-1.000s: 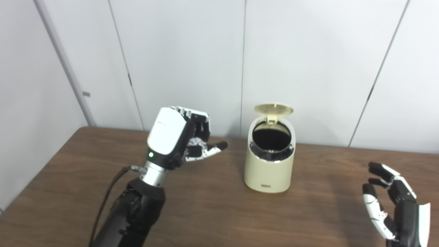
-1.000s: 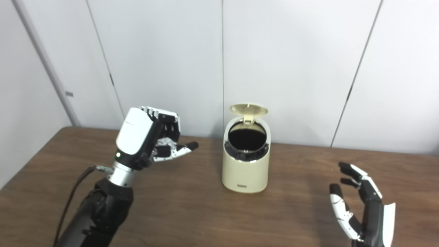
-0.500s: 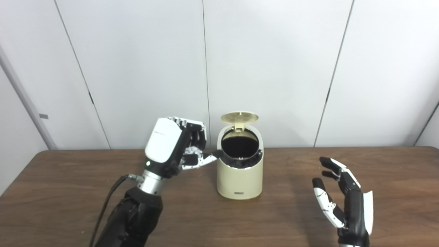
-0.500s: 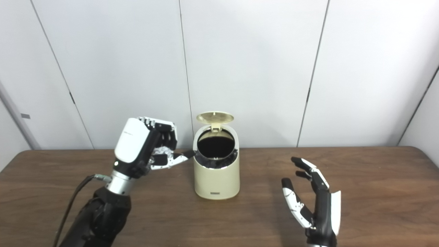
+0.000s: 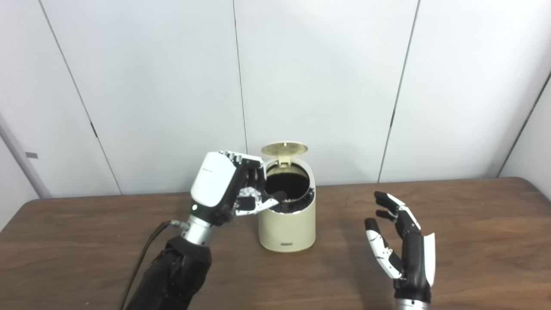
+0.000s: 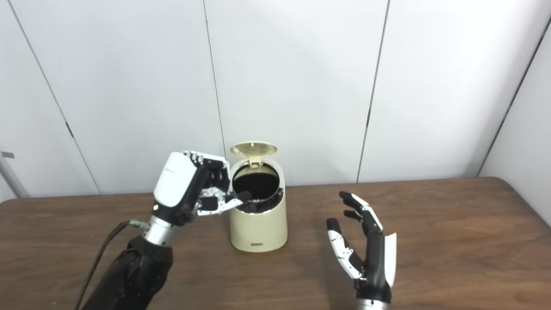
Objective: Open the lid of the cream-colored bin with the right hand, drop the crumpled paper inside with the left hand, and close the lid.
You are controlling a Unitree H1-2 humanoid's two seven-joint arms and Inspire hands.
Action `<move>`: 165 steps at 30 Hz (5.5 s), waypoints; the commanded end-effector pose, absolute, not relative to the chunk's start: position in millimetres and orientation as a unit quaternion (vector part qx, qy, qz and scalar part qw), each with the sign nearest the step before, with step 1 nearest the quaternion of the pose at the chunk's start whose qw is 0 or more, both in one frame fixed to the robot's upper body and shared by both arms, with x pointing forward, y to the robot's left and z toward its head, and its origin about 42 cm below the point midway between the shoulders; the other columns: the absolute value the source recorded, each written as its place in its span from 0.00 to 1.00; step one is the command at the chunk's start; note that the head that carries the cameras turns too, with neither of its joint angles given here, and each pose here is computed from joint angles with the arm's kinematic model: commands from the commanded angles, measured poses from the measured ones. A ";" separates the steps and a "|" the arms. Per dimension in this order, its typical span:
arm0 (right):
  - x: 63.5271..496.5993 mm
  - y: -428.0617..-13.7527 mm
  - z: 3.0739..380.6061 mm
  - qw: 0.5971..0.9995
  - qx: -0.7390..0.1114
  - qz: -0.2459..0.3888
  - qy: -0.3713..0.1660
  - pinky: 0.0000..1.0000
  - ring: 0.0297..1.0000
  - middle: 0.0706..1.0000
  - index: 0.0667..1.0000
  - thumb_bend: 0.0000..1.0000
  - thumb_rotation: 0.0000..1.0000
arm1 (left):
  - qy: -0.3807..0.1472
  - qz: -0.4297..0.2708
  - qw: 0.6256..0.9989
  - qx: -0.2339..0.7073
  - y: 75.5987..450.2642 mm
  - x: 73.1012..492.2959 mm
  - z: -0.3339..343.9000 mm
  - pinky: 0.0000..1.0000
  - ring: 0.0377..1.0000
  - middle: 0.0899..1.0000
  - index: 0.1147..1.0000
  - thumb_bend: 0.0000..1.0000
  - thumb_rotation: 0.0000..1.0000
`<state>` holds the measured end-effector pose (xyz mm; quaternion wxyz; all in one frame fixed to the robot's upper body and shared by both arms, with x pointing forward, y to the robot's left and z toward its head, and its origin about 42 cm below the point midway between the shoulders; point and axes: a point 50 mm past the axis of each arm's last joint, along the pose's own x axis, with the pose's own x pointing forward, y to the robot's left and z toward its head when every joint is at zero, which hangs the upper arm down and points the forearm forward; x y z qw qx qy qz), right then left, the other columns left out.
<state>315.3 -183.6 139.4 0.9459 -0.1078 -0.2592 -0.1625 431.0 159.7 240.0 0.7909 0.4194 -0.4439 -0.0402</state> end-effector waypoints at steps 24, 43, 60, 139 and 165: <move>293.2 -152.5 96.8 0.962 -0.120 -0.151 -0.193 0.66 0.74 0.74 0.71 0.21 0.56 | -0.498 -0.019 0.771 0.397 120.3 486.6 280.1 0.04 0.04 0.04 0.05 0.49 0.00; 295.2 -137.6 95.2 0.961 -0.121 -0.152 -0.198 0.65 0.74 0.74 0.71 0.22 0.55 | -0.518 -0.021 0.753 0.405 105.7 495.4 274.9 0.04 0.04 0.04 0.05 0.49 0.00; 291.8 -133.3 95.1 0.961 -0.123 -0.148 -0.200 0.65 0.74 0.74 0.71 0.22 0.57 | -0.610 -0.011 0.686 0.398 92.5 489.6 259.1 0.06 0.07 0.08 0.13 0.56 0.06; 280.8 -130.6 97.6 0.963 -0.110 -0.145 -0.197 0.65 0.74 0.74 0.71 0.21 0.53 | -0.574 -0.019 0.682 0.453 102.6 504.8 241.2 0.13 0.13 0.13 0.13 0.89 0.47; 280.3 -130.4 98.3 0.963 -0.115 -0.139 -0.199 0.64 0.74 0.74 0.71 0.20 0.50 | -0.559 -0.029 0.704 0.437 104.4 502.1 238.7 0.39 0.42 0.43 0.46 1.00 0.39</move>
